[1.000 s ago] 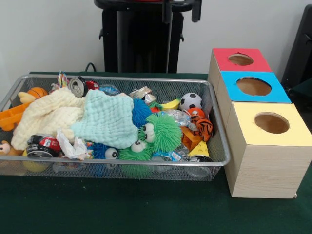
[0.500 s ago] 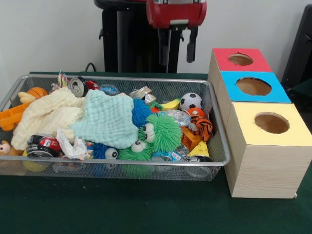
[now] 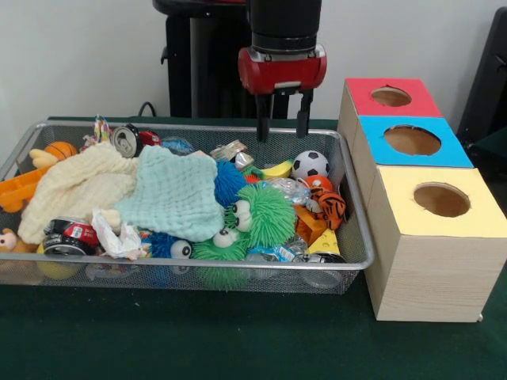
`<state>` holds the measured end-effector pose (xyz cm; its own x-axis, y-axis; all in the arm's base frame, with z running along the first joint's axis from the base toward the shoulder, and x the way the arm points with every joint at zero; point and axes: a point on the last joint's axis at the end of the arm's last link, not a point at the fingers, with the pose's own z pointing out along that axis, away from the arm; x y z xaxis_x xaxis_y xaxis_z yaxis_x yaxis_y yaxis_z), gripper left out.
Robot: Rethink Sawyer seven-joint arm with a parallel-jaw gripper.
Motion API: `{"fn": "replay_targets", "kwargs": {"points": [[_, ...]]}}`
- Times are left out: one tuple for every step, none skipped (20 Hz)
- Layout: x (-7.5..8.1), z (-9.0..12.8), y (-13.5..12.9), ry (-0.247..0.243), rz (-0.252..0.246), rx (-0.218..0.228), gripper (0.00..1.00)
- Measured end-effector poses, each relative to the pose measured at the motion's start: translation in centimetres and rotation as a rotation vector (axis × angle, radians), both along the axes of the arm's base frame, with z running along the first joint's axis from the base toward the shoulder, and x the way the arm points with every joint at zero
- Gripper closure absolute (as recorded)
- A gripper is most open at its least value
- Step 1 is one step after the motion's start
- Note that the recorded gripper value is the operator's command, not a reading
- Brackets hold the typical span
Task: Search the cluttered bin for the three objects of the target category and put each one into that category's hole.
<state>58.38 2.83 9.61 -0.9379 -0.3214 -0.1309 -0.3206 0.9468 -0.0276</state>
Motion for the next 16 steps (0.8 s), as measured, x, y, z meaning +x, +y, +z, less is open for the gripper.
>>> {"fn": "replay_targets", "kwargs": {"points": [[-0.2, -0.4, 0.2, 0.004, 0.013, -0.003, 0.0], [-0.4, -0.8, 0.3, 0.009, 0.026, -0.006, 0.0], [-0.6, -1.2, 0.5, 0.013, 0.039, -0.009, 0.0], [-0.7, -1.5, 0.4, 0.016, 0.047, -0.01, 0.0], [-0.7, -1.8, 0.4, 0.017, 0.054, -0.009, 0.0], [-0.7, -2.1, 0.4, 0.018, 0.061, -0.008, 0.0], [-0.6, -2.3, 0.3, 0.017, 0.068, -0.005, 0.0], [-0.6, -2.5, 0.3, 0.017, 0.071, -0.004, 0.0], [-0.4, -2.7, 0.2, 0.015, 0.076, -0.002, 0.0], [-0.3, -2.9, 0.1, 0.013, 0.08, 0.001, 0.0], [-0.1, -3.1, 0.0, 0.011, 0.084, 0.004, 0.0], [0.0, -3.3, -0.1, 0.008, 0.089, 0.008, 0.0], [0.2, -3.5, -0.1, 0.007, 0.092, 0.012, 0.0], [0.3, -3.7, -0.2, 0.003, 0.096, 0.016, 0.0], [0.6, -4.1, -0.3, -0.001, 0.104, 0.027, 0.0], [0.7, -4.2, -0.3, -0.002, 0.106, 0.03, 0.0]]}}
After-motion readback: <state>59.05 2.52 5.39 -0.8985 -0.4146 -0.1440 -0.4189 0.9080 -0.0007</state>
